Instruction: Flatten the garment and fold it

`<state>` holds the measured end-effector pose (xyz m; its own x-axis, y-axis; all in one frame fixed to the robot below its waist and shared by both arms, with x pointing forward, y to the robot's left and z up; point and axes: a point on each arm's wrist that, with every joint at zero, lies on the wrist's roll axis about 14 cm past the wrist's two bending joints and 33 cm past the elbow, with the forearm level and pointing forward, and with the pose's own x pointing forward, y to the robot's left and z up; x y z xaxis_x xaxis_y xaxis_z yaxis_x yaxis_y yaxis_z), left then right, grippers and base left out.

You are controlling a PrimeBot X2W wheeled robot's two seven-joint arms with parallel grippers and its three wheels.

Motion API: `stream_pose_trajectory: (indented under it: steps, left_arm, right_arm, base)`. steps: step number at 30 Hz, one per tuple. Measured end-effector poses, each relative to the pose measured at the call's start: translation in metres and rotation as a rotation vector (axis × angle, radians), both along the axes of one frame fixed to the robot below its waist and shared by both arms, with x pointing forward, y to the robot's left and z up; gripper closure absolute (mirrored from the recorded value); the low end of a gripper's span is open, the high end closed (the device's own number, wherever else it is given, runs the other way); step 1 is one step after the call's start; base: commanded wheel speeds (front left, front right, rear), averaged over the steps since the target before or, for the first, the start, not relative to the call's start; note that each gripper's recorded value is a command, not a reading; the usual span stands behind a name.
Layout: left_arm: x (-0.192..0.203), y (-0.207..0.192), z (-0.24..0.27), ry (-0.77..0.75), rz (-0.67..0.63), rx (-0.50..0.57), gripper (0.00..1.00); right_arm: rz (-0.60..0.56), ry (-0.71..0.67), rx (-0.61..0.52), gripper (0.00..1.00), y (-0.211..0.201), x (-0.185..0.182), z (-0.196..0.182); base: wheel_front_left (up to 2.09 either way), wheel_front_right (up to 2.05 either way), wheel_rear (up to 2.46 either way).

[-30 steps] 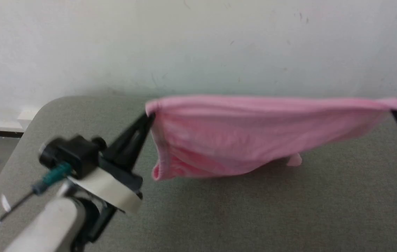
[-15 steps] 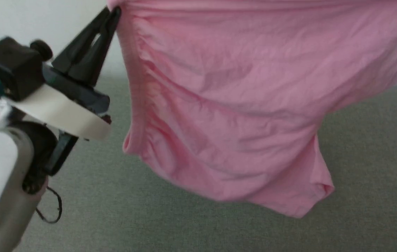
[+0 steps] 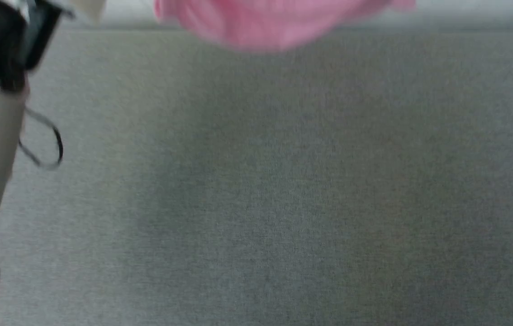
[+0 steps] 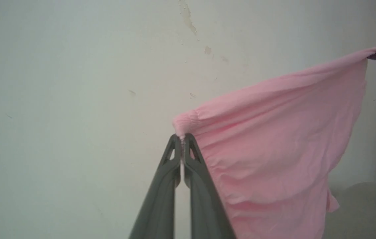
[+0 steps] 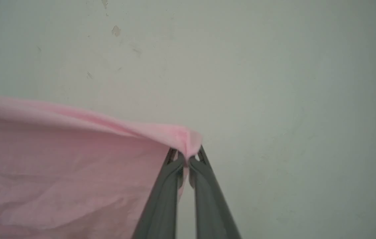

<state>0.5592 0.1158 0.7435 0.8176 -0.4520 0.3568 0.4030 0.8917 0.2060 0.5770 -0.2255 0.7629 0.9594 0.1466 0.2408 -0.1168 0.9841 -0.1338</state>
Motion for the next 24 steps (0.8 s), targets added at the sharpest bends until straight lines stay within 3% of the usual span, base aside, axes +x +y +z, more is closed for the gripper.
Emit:
stream_pose_trajectory:
  steps: [5,13,18,24]
  left_arm:
    - [0.051,-0.010,-0.022,0.010,0.005,-0.068,1.00]
    - [0.086,-0.030,-0.145,0.219,-0.002,-0.077,1.00]
    - [0.051,-0.041,-0.236,0.413,-0.022,-0.050,1.00]
    - [-0.022,-0.035,-0.306,0.612,-0.018,-0.045,1.00]
  right_arm:
    - [-0.050,0.040,-0.009,1.00,-0.009,0.045,-0.039]
    - [-0.038,0.273,0.006,1.00,-0.001,0.074,-0.173]
    - [0.000,0.439,0.029,1.00,0.013,0.047,-0.255]
    - [0.058,0.648,-0.026,1.00,0.018,-0.023,-0.322]
  base:
    - [0.00,0.00,0.00]
    - [0.00,0.00,0.00]
    - [0.00,0.00,0.00]
    - [0.00,0.00,0.00]
